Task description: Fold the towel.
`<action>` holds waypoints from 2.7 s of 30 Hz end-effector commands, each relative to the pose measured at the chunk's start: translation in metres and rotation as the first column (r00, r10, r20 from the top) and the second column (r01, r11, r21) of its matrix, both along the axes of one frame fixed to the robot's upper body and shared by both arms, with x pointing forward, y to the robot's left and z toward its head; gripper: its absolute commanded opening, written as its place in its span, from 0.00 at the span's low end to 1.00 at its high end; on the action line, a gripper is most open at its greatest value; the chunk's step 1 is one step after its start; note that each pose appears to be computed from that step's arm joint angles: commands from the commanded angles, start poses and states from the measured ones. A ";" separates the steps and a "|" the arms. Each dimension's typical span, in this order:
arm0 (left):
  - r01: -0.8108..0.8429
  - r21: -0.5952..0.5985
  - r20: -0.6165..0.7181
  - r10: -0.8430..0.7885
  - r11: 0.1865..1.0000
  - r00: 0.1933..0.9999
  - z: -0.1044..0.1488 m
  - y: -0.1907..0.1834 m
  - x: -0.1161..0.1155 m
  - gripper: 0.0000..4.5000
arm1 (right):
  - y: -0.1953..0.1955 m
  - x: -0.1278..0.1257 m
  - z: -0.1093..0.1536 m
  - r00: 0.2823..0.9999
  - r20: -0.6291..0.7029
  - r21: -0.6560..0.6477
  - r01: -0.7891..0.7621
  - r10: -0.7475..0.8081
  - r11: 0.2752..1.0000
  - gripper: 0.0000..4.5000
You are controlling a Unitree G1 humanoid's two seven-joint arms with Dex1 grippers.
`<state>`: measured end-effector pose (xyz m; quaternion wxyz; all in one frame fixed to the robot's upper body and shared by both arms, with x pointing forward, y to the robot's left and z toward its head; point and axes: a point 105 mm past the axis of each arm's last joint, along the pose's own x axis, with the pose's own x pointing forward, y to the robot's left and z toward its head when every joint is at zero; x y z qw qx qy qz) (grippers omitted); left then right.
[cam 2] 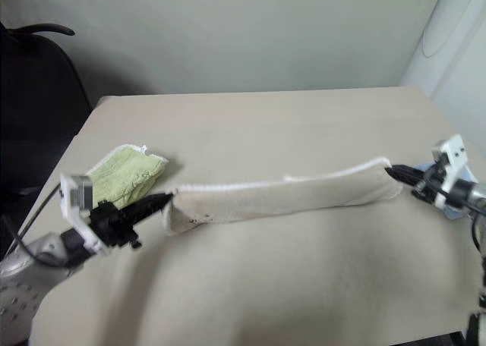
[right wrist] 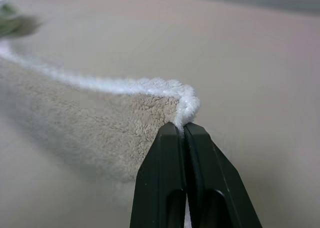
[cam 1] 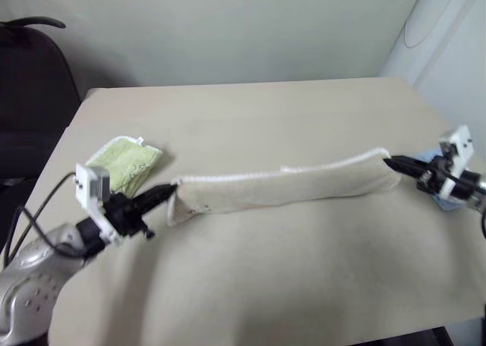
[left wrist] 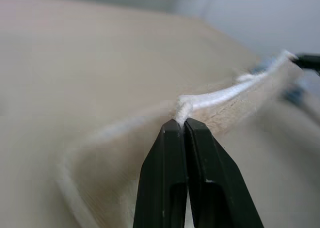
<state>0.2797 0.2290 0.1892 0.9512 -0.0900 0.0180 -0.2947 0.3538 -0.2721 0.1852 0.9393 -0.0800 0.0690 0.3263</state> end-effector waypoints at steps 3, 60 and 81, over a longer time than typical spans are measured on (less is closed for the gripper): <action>-0.087 0.120 -0.019 0.090 0.989 0.996 -0.016 0.010 0.037 0.00 | -0.006 0.026 -0.015 0.997 -0.016 -0.096 0.079 -0.081 0.992 0.01; -0.035 0.122 0.124 0.020 0.992 0.992 -0.014 -0.046 0.032 0.72 | 0.011 -0.031 -0.090 0.761 -0.633 0.550 0.572 -0.143 0.609 0.97; -0.052 0.122 0.137 0.035 0.991 0.990 -0.013 -0.044 0.030 0.72 | 0.034 0.009 -0.080 0.793 -0.592 0.497 0.498 -0.142 0.711 0.52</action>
